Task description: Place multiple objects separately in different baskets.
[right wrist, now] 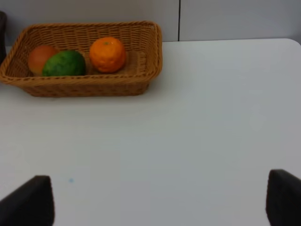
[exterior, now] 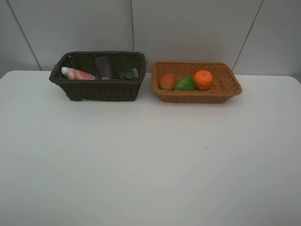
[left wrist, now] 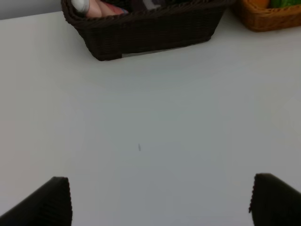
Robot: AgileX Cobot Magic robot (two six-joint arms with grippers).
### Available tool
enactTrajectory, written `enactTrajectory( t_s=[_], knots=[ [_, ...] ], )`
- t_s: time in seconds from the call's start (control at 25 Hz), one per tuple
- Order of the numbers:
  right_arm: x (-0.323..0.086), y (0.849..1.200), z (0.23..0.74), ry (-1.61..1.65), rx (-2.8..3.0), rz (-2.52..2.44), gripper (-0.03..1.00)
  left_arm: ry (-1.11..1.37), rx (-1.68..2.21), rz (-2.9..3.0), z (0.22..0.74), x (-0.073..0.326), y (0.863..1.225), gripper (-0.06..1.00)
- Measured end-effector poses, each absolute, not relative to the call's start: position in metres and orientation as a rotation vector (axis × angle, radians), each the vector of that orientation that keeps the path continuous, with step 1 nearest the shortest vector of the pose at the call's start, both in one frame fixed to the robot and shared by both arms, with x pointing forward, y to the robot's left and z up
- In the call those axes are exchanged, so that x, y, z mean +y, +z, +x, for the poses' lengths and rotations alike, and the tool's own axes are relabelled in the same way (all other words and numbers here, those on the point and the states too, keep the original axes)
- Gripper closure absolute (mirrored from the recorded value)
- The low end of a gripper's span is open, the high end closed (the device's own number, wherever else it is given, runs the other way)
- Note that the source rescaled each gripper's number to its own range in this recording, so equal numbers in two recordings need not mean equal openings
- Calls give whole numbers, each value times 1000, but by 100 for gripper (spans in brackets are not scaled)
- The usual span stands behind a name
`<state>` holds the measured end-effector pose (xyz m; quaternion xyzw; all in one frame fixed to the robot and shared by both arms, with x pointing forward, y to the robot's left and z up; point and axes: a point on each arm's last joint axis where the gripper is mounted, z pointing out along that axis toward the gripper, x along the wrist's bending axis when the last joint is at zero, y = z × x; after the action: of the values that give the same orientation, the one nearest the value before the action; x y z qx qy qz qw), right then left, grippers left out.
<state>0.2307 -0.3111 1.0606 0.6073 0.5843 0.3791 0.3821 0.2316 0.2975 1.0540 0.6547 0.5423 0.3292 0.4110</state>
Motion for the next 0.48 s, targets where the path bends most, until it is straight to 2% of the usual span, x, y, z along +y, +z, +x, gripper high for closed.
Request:
enactTrajectory(
  t_s=[0.48],
  knots=[
    [-311, 1061, 231, 967, 1491, 1549, 1, 827, 1364, 1647, 232, 297, 1054, -4]
  ],
)
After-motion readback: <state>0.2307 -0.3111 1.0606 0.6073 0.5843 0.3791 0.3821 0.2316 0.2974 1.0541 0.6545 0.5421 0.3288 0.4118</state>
